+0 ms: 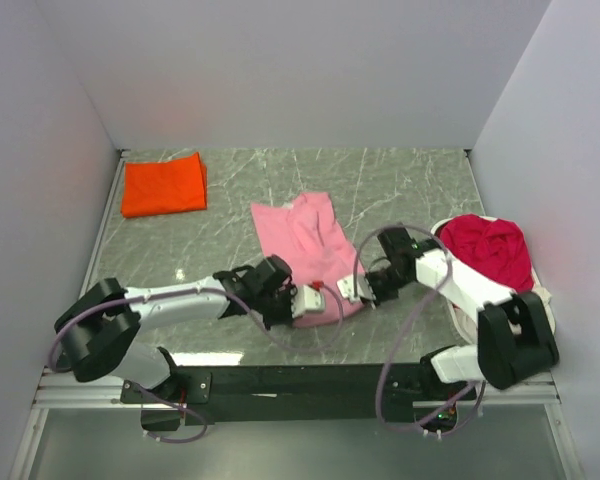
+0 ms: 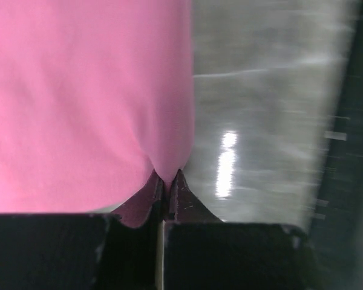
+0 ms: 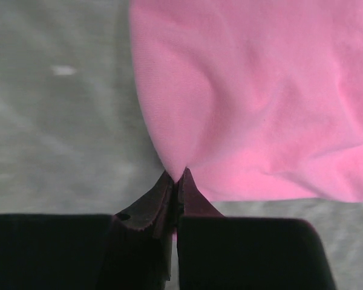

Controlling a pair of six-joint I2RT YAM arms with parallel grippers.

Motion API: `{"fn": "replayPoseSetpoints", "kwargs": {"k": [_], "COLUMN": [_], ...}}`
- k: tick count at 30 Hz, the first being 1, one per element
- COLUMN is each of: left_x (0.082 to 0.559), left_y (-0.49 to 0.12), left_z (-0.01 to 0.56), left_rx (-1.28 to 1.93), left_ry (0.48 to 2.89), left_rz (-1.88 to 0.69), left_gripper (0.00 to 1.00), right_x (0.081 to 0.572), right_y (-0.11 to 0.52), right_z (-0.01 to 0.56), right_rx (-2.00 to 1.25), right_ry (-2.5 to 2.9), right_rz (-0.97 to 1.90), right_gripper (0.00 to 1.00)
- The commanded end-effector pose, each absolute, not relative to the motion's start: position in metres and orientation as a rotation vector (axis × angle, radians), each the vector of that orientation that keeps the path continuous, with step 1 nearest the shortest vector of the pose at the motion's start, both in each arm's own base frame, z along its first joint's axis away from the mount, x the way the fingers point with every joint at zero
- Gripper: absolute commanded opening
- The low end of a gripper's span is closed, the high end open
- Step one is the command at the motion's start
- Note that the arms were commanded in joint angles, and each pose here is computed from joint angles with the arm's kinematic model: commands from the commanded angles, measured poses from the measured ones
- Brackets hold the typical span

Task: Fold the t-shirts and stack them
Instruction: Fold the tshirt

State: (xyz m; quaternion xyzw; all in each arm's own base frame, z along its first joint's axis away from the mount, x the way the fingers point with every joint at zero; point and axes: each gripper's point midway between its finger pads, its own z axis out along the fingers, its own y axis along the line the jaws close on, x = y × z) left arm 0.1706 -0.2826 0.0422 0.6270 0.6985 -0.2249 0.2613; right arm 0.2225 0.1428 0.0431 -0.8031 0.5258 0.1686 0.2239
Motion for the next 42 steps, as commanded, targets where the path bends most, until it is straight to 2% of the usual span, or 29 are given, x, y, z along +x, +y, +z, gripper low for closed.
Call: {"fn": "replayPoseSetpoints", "kwargs": {"k": [1, 5, 11, 15, 17, 19, 20, 22, 23, 25, 32, 42], "left_x": [0.121, 0.121, 0.153, 0.211, 0.239, 0.276, 0.293, 0.323, 0.341, 0.365, 0.427, 0.45], "left_y": [-0.296, -0.301, -0.299, -0.279, -0.278, -0.265, -0.266, -0.256, -0.257, -0.247, -0.225, -0.208], "left_z": [0.065, 0.09, 0.115, 0.134, 0.146, 0.146, 0.159, 0.152, 0.165, 0.166, 0.134, 0.108], "left_rx": [1.761, 1.734, 1.667, 1.508, 1.453, 1.366, 1.333, 1.265, 1.232, 1.166, 1.021, 0.879], "left_ry": [1.851, 1.787, 1.731, 1.737, 1.708, 1.756, 1.74, 1.794, 1.766, 1.781, 1.903, 2.04], "left_rz": [-0.79, -0.806, -0.755, -0.693, -0.679, -0.657, -0.645, -0.629, -0.61, -0.594, -0.563, -0.535], "left_gripper": [0.01, 0.0, 0.0, 0.0, 0.0, 0.0, 0.0, 0.0, 0.0, 0.0, 0.0, 0.0], "right_x": [0.16, 0.151, 0.218, 0.284, 0.306, 0.34, 0.353, 0.387, 0.398, 0.428, 0.499, 0.531], "right_y": [0.125, 0.124, 0.141, 0.165, 0.175, 0.187, 0.191, 0.2, 0.204, 0.212, 0.23, 0.235], "right_z": [0.046, 0.061, 0.109, 0.153, 0.148, 0.169, 0.157, 0.176, 0.163, 0.178, 0.153, 0.123], "right_rx": [-2.248, -2.159, -1.954, -1.84, -1.81, -1.756, -1.723, -1.662, -1.632, -1.573, -1.441, -1.374], "right_ry": [1.51, 1.524, 1.617, 1.617, 1.679, 1.658, 1.724, 1.707, 1.763, 1.747, 1.819, 1.875], "right_rz": [0.592, 0.537, 0.388, 0.326, 0.369, 0.332, 0.353, 0.299, 0.318, 0.275, 0.231, 0.187], "right_gripper": [0.0, 0.0, 0.0, 0.0, 0.0, 0.0, 0.0, 0.0, 0.0, 0.0, 0.0, 0.0]}}
